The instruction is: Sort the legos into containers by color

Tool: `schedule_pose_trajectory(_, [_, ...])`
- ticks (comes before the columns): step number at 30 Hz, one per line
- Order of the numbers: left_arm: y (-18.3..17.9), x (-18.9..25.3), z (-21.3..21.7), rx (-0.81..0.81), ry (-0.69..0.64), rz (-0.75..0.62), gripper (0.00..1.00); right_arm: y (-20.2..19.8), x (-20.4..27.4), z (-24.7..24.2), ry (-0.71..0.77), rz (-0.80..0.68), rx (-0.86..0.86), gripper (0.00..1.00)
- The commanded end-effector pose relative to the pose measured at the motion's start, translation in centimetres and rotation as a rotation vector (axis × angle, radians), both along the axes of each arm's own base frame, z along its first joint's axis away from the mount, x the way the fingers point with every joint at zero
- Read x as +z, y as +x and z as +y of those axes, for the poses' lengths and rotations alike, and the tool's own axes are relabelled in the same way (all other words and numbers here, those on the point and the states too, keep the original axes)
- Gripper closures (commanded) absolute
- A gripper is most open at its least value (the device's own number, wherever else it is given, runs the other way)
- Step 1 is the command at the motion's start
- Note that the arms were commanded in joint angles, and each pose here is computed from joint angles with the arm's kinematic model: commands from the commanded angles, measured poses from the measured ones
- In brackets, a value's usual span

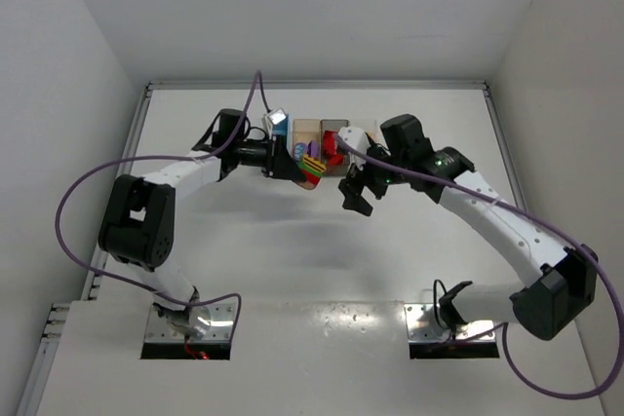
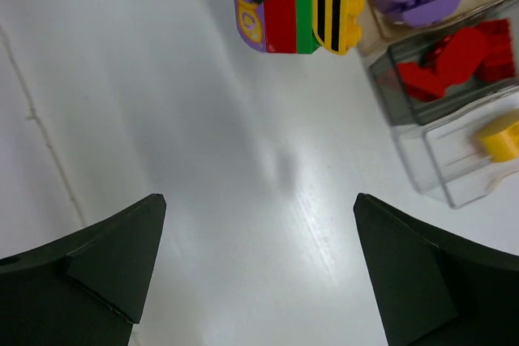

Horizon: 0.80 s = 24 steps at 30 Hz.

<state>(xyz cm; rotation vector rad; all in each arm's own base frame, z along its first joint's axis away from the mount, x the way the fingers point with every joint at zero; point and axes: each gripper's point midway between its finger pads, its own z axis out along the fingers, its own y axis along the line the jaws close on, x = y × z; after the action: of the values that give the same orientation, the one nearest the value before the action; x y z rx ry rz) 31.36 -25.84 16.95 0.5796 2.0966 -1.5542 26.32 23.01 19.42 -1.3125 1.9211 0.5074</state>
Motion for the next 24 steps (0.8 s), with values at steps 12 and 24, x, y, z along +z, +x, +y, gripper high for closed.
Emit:
schedule_pose_trajectory(12, [-1.7, 1.7, -1.7, -0.288, 0.128, -0.375, 0.99, 4.3, 6.2, -1.5, 0.625, 0.487, -0.016, 0.07])
schedule_pose_trajectory(24, [-5.0, 3.6, -2.0, -0.374, 0.069, -0.461, 0.97, 4.5, 7.5, 2.5, 0.741, 0.691, 0.295, 0.17])
